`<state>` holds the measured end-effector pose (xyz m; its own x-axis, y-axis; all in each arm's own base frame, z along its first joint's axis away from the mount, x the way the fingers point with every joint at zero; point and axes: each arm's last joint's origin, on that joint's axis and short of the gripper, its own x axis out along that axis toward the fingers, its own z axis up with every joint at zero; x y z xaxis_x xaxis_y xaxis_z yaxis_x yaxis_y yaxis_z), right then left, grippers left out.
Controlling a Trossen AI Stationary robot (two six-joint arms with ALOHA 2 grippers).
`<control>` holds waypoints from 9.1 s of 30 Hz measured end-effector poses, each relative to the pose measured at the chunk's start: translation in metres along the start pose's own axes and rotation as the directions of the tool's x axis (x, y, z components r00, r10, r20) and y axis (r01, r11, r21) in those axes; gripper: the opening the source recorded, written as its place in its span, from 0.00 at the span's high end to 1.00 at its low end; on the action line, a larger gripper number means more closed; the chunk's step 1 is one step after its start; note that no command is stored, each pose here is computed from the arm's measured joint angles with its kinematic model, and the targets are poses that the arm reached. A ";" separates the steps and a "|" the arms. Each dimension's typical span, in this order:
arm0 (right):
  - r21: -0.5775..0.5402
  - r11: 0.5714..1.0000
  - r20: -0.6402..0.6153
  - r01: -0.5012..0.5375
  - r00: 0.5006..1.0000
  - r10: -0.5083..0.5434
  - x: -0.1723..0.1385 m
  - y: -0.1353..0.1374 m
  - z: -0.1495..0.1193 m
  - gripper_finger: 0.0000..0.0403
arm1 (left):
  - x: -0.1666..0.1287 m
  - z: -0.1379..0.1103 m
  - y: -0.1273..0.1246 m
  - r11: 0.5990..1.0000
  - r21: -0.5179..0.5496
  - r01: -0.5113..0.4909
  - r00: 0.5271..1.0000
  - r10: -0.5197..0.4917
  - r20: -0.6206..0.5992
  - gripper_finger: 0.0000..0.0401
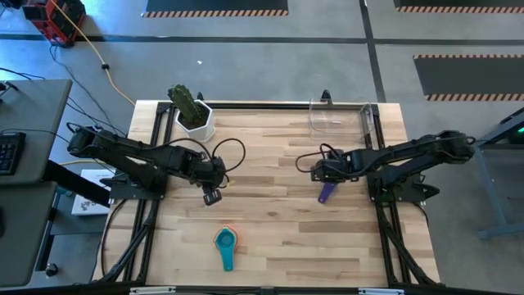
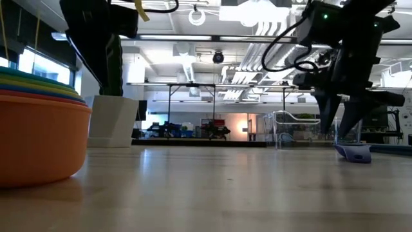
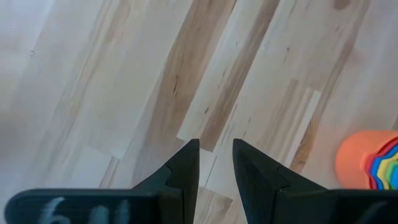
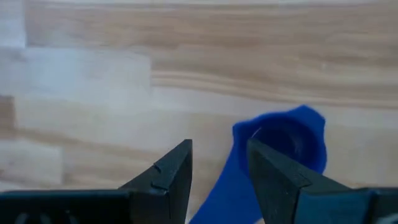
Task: Nest measuring cups in basket
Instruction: Stack the purple measuring cup on the light blue measuring cup, then put the nested measuring cups into the transparent bin
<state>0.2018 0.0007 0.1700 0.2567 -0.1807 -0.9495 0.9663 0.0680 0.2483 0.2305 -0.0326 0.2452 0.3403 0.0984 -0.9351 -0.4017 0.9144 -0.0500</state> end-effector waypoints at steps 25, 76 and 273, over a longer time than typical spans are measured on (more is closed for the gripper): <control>-0.075 0.987 -0.068 0.141 0.987 -0.146 0.023 0.017 -0.003 0.96 | -0.001 -0.007 -0.006 0.998 0.039 0.053 0.997 -0.050 -0.064 0.78; -0.168 0.970 0.115 -0.173 0.974 0.194 -0.074 0.092 -0.043 1.00 | 0.060 -0.127 -0.130 0.904 -0.082 0.420 0.894 -0.427 -0.131 0.78; -0.424 0.876 -0.207 -0.230 0.966 0.154 -0.038 0.224 -0.132 0.85 | 0.007 -0.029 -0.044 0.995 0.040 -0.094 0.991 0.097 -0.092 0.78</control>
<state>0.4062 0.1523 0.2365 0.3927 0.0391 -0.9188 0.7790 0.5169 0.3549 0.2262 -0.0832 0.2304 0.2202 0.1506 -0.9638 -0.3979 0.9159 0.0522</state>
